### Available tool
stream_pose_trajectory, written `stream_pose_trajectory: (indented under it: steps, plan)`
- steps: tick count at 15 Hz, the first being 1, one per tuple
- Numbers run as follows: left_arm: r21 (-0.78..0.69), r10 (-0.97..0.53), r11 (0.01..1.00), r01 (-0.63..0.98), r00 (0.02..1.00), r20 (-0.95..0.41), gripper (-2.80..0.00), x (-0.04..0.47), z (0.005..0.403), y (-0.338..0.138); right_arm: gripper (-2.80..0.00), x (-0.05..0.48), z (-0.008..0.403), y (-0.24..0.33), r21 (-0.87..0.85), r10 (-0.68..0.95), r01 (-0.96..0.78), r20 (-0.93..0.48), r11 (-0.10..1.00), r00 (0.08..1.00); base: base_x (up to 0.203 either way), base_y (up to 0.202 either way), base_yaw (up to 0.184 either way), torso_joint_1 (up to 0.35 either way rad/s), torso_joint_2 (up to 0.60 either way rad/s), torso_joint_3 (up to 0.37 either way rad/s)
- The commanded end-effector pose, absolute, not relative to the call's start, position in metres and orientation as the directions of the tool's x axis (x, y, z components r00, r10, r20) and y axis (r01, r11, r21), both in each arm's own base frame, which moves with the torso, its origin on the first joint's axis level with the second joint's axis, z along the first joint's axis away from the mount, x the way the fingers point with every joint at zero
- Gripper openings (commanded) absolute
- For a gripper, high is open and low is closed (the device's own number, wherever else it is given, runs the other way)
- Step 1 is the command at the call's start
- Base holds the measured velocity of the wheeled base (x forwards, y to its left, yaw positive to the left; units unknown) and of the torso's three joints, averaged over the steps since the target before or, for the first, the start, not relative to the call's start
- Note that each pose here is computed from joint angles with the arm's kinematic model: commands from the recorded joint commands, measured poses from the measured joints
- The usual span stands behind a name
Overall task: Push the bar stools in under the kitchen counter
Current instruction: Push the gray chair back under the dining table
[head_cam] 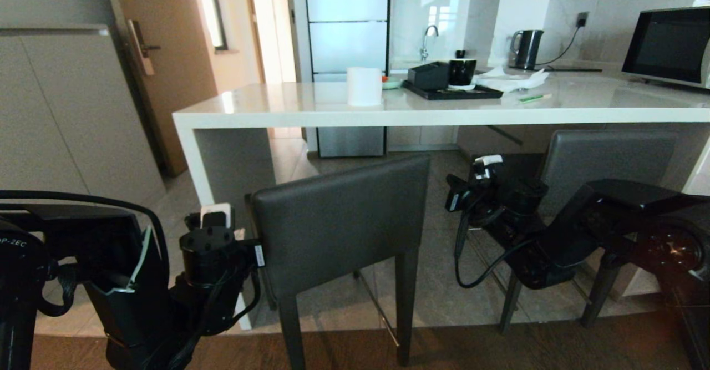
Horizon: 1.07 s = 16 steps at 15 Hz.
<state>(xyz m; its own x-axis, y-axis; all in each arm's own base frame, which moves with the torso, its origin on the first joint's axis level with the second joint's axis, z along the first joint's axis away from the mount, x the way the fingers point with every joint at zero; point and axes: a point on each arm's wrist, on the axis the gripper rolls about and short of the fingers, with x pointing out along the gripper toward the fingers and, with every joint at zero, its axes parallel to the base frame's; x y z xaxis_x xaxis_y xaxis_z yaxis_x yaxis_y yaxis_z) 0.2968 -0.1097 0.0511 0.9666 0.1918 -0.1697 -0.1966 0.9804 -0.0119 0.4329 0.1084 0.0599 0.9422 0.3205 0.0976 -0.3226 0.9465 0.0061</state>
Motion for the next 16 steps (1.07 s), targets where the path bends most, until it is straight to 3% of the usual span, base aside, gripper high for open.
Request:
stream_pose_trajectory:
  steps: [1,9,16]
  plan:
    - [-0.017,0.191,0.98,-0.196,0.968,-0.16,-2.8,0.297,0.053,-0.111,-2.8,0.45,0.035,0.125,0.007,0.345,-0.347,0.09,0.938,0.934,0.0,0.0,0.0,0.0,0.0,0.0]
    - [-0.011,0.174,0.984,-0.178,0.97,-0.168,-2.8,0.297,0.047,-0.121,-2.8,0.477,0.034,0.151,0.007,0.374,-0.376,0.083,0.927,0.924,0.0,0.0,0.0,0.0,0.0,0.0]
    - [-0.006,0.199,0.979,-0.203,0.965,-0.171,-2.8,0.33,0.042,-0.121,-2.8,0.452,0.059,0.186,0.006,0.433,-0.436,0.117,0.9,0.894,0.0,0.0,0.0,0.0,0.0,0.0]
